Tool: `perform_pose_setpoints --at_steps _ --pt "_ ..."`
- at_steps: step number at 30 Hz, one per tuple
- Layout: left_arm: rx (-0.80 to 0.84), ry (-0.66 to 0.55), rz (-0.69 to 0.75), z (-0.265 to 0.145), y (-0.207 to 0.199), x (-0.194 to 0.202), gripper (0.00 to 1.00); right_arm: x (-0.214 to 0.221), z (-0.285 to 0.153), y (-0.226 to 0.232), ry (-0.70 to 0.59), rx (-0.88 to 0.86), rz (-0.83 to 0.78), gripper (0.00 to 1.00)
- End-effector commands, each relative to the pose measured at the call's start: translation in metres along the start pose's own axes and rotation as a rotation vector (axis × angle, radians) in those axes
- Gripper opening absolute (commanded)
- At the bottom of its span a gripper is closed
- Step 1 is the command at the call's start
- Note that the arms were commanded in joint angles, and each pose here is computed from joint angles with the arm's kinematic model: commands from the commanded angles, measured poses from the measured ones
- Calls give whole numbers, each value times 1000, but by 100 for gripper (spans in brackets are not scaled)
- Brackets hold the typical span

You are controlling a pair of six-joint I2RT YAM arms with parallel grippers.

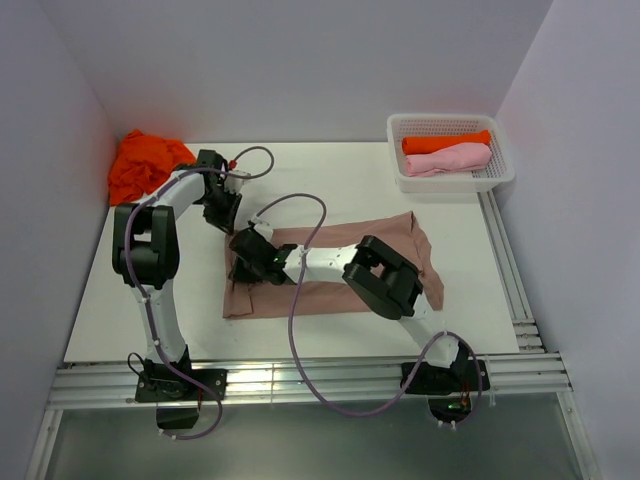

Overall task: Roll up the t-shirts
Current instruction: Roll the tshirt

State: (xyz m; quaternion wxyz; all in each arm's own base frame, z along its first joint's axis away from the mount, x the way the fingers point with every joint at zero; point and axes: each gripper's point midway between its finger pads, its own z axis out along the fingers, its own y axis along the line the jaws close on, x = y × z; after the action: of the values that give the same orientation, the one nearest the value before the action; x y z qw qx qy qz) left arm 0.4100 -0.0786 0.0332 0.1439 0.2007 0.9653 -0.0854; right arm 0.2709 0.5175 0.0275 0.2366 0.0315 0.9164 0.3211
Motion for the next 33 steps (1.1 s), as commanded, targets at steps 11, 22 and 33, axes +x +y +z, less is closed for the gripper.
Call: perform_pose_setpoints --at_steps 11,22,33 --pt "86 -136 67 -52 -20 -33 49 -31 -45 50 -18 -258 128 8" --pt "151 -145 38 -64 -18 -15 48 -38 -55 27 -36 -219 171 7" --pt "193 -140 18 -60 -20 14 46 -35 -60 1 -39 -162 183 6"
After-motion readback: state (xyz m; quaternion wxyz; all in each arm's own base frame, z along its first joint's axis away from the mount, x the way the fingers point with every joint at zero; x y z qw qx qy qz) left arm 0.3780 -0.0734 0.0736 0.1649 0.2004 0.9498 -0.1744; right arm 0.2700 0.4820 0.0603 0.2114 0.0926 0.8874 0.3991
